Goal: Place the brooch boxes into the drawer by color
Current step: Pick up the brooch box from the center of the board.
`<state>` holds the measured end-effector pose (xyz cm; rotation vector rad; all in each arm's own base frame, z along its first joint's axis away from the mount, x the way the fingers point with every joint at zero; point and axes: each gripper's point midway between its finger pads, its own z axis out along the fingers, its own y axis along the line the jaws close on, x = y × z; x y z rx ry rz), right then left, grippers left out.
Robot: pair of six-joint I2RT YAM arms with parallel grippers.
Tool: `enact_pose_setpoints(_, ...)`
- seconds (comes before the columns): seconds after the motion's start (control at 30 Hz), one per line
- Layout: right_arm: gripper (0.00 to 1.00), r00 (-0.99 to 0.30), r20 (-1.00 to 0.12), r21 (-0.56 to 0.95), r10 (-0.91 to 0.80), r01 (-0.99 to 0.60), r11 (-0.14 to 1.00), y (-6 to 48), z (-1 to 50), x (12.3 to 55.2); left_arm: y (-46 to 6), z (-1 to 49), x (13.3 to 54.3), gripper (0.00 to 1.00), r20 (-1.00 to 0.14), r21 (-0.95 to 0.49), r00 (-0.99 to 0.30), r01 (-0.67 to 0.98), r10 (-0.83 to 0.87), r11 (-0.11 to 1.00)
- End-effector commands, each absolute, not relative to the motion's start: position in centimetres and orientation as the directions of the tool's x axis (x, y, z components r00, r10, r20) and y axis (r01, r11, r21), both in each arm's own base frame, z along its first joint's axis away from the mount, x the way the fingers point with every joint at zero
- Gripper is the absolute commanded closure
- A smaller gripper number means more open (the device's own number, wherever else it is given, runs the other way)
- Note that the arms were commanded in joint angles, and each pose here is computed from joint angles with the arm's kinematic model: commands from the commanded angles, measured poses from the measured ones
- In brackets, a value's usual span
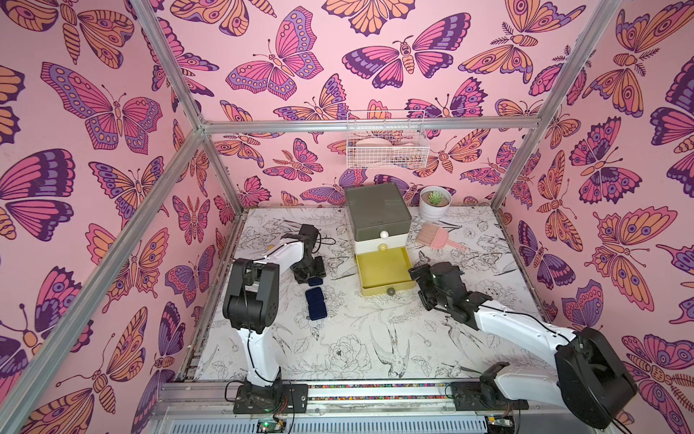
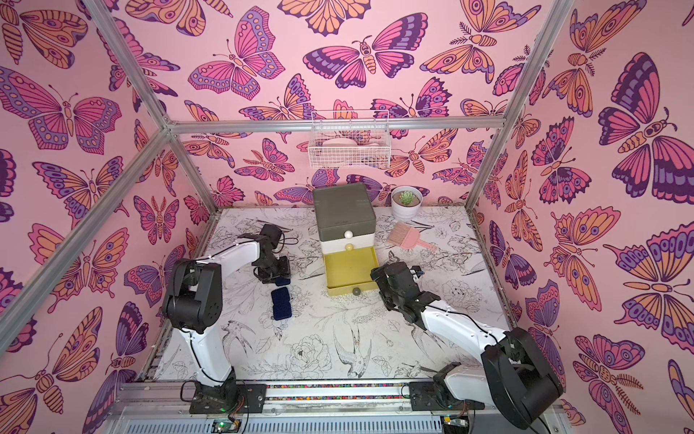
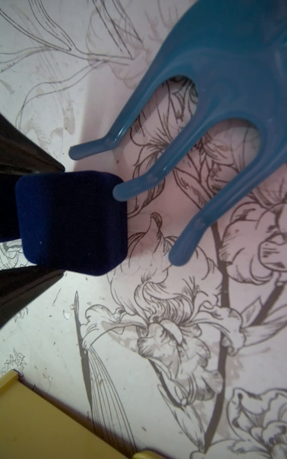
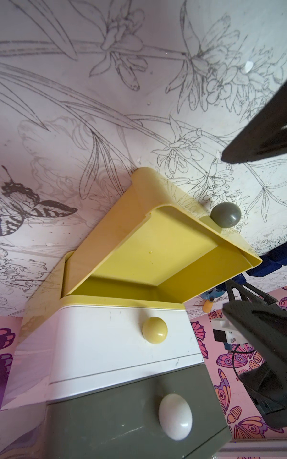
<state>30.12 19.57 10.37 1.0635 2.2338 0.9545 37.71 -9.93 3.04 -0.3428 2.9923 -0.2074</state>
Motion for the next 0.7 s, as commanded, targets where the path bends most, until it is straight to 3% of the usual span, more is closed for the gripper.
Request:
enact_pose_setpoints(0.0,0.09,-0.576,-0.123,0.763,0.808,0.466,0.449,19.5,10.4,30.3,-10.2,2.3,37.0,0.51,-0.076,-0.124,-0.975,-0.2,-0.21,0.972)
enact_pose_setpoints(0.4,0.08,-0.558,-0.145,0.773,0.817,0.452,0.445,19.1,11.0,30.8,-13.0,7.9,37.8,0.5,-0.155,-0.186,-0.975,-0.131,-0.16,0.974)
enact_pose_setpoints(0.67,0.08,-0.503,-0.192,0.792,0.842,0.427,0.436,16.4,12.8,32.3,-17.5,14.2,37.0,0.49,-0.221,-0.321,-0.965,-0.067,-0.143,0.945)
